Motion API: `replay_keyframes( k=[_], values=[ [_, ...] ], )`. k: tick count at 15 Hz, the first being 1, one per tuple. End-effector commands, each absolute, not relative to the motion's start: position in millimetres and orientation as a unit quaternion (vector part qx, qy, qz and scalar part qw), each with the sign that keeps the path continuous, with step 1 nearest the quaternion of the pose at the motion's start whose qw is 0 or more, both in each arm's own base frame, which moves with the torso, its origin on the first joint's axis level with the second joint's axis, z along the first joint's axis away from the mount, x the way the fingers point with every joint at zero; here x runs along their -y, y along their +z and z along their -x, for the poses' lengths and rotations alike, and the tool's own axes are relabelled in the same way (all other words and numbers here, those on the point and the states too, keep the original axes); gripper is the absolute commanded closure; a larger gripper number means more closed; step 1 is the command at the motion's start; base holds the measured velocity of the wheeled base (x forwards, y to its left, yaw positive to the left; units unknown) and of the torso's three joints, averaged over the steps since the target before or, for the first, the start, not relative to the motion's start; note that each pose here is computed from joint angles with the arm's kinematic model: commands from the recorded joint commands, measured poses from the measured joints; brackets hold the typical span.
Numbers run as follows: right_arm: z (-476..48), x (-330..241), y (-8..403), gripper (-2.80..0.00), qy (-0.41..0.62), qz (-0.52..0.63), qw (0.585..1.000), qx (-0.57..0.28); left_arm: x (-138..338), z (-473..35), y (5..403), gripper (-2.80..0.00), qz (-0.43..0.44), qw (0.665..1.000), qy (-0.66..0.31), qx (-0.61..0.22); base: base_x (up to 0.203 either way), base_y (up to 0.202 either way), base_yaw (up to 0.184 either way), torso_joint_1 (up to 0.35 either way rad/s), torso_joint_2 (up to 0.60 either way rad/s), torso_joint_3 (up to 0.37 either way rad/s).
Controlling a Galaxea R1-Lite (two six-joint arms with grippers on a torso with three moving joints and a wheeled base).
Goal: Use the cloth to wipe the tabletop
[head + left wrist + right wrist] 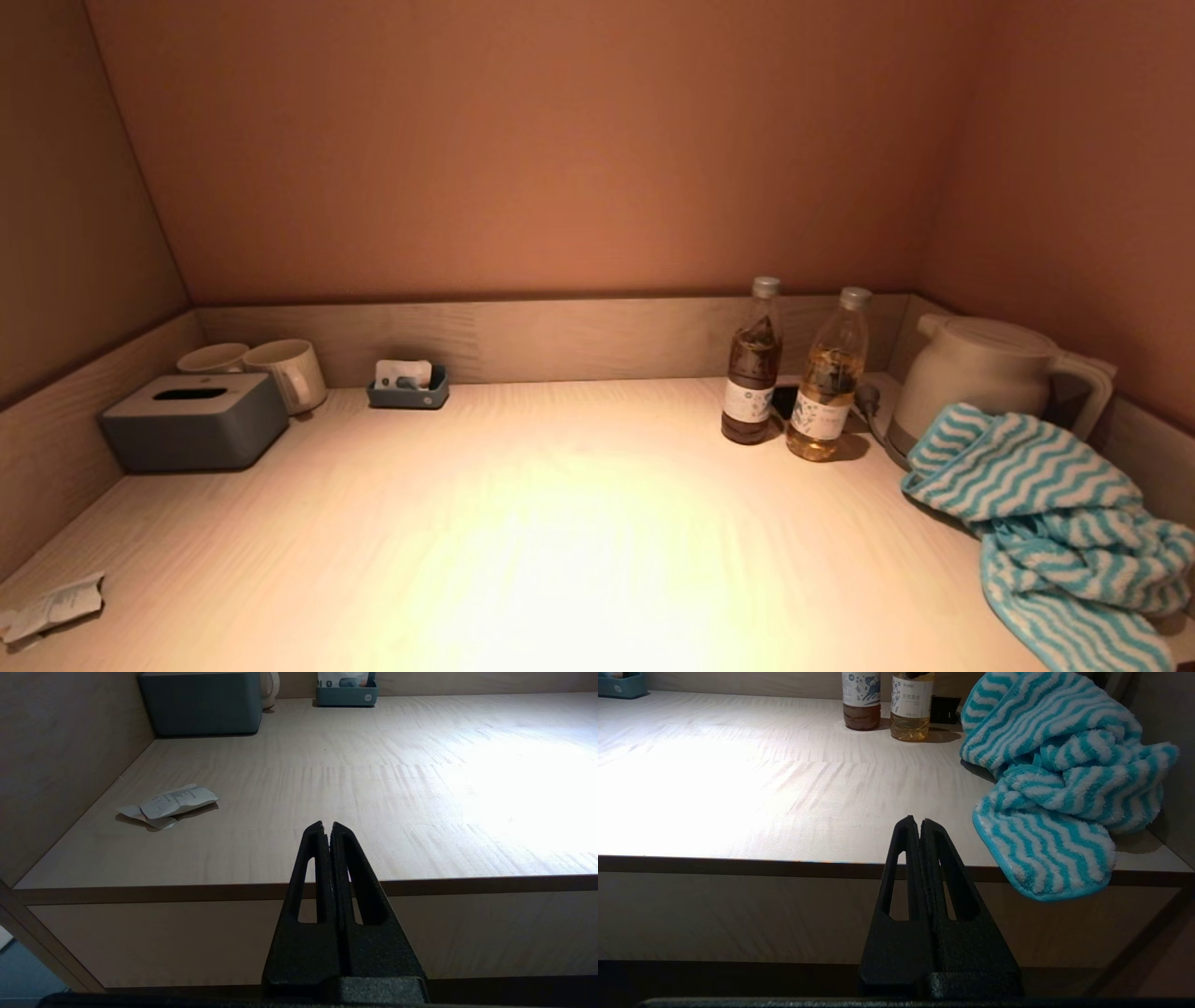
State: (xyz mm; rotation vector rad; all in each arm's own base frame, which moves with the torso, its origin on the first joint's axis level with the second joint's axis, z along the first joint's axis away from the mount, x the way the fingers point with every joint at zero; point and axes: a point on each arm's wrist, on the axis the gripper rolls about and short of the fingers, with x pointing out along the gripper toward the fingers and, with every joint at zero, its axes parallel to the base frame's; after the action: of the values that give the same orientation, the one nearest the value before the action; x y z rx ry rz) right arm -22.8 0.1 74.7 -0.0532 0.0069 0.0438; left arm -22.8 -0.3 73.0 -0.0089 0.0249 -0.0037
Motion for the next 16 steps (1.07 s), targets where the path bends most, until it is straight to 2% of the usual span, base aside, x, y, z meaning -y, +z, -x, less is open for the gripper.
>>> replay_keyframes(
  k=[1,16],
  values=[
    [22.8,-0.1,74.7,0.00,0.022,0.027,0.999,-0.003,0.3,22.8,73.0,0.00,0.005,1.000,-0.002,-0.012,0.000,0.000,0.000,0.000,0.00,0.000],
    [22.8,-0.1,74.7,0.00,0.022,0.027,0.999,-0.003,0.3,22.8,73.0,0.00,0.005,1.000,-0.002,-0.012,0.000,0.000,0.000,0.000,0.00,0.000]
  ],
)
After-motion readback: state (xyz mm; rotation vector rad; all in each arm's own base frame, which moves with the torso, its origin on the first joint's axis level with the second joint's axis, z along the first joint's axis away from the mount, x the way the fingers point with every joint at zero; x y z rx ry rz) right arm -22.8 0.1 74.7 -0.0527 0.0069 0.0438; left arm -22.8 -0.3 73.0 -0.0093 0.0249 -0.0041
